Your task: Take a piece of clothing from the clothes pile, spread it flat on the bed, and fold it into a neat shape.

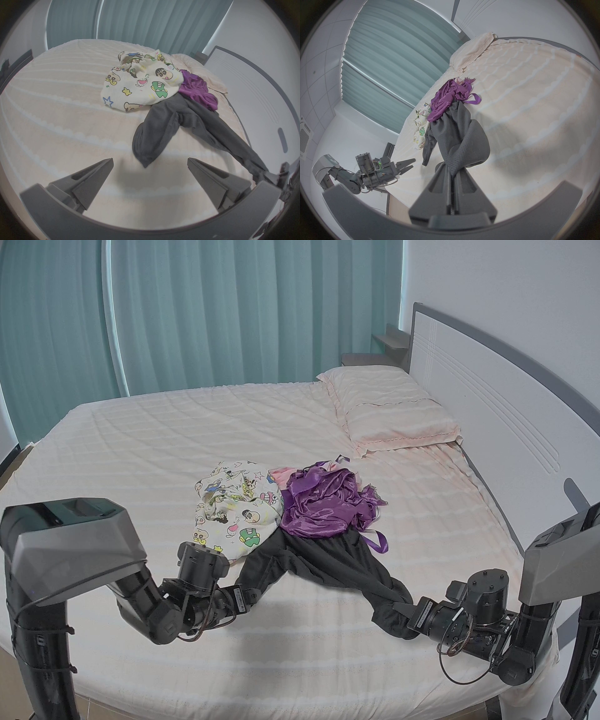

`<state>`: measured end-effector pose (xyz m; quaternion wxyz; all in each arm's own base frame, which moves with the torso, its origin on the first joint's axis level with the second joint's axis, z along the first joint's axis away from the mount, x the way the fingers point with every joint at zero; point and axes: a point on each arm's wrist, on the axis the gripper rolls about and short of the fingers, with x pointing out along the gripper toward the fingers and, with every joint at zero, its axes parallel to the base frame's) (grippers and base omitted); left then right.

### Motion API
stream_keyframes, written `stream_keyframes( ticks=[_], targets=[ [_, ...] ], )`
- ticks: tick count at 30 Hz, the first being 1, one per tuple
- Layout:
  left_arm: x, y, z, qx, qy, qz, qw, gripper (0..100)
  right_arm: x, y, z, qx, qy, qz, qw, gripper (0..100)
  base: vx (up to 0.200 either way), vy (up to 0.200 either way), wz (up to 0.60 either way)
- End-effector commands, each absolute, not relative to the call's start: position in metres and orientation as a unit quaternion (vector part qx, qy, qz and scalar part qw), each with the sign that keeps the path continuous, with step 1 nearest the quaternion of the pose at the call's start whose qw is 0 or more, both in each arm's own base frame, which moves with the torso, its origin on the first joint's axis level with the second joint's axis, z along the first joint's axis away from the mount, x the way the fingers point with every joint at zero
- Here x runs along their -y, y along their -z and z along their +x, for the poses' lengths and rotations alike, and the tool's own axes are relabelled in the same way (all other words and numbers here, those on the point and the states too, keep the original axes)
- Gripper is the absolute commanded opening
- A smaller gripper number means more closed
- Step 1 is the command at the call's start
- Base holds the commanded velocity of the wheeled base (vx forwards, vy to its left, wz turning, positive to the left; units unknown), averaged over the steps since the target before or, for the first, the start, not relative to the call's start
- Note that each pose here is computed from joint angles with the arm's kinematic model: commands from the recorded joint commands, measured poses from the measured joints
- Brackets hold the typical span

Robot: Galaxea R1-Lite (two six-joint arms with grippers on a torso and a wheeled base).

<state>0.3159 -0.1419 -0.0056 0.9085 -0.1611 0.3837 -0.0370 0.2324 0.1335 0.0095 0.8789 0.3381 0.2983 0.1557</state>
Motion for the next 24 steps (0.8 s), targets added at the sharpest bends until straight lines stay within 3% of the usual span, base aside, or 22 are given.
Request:
stream_keyframes(
  ticks=[1, 15, 16, 24],
  targets=[
    [0.155, 0.042, 0.335, -0.393, 0.023, -0.155, 0.906, 100, -0.133, -0.008, 0.234, -0.296, -0.154, 0.339, 0.879, 0, 0.0, 0.0, 0.0],
    [0.166, 0.058, 0.368, -0.358, 0.004, -0.158, 0.92, 100, -0.132, -0.007, 0.235, -0.296, -0.151, 0.339, 0.88, 0, 0.0, 0.0, 0.0],
    [0.167, 0.057, 0.371, -0.355, 0.004, -0.16, 0.921, 0, -0.132, -0.007, 0.235, -0.296, -0.151, 0.339, 0.88, 0, 0.0, 0.0, 0.0],
    [0.168, 0.057, 0.375, -0.345, -0.008, -0.162, 0.925, 0, -0.132, -0.007, 0.235, -0.297, -0.152, 0.339, 0.88, 0, 0.0, 0.0, 0.0]
  ],
)
